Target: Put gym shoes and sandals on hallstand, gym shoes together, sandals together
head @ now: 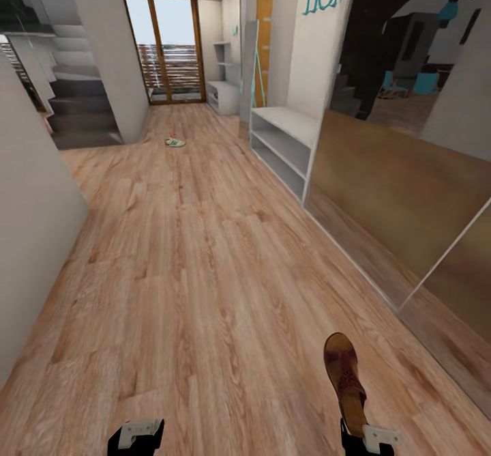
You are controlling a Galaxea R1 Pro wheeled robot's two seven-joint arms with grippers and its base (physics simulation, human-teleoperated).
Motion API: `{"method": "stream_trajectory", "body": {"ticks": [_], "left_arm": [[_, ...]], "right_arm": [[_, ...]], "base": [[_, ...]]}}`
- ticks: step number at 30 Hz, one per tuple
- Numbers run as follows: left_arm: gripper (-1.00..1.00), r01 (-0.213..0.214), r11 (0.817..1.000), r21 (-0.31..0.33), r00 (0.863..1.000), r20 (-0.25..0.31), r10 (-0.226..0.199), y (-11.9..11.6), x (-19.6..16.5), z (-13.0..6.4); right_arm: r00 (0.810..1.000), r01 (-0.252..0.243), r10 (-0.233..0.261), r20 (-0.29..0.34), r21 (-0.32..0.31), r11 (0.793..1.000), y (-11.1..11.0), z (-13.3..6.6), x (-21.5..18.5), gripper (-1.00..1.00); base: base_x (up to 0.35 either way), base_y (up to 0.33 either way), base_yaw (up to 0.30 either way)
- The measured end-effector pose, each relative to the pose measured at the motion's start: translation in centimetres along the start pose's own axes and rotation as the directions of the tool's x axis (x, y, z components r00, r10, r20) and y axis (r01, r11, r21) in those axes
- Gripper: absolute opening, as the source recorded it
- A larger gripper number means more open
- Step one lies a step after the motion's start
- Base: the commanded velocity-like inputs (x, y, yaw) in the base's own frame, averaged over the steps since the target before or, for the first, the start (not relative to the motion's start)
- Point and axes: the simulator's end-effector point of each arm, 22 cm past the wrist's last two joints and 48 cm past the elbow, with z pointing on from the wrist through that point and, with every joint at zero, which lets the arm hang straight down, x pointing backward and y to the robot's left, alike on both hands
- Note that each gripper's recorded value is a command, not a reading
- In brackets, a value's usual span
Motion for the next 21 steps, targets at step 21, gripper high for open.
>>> {"method": "stream_trajectory", "body": {"ticks": [21], "left_arm": [[1.0,0.006,1.0,0.01,1.0,0.006,-0.006,-0.68,-0.28,-0.21]], "right_arm": [[1.0,-0.003,0.003,0.018,-0.001,1.0,0.02,0.01,-0.87,-1.0]], "base": [[0.147,0.0,0.247]]}}
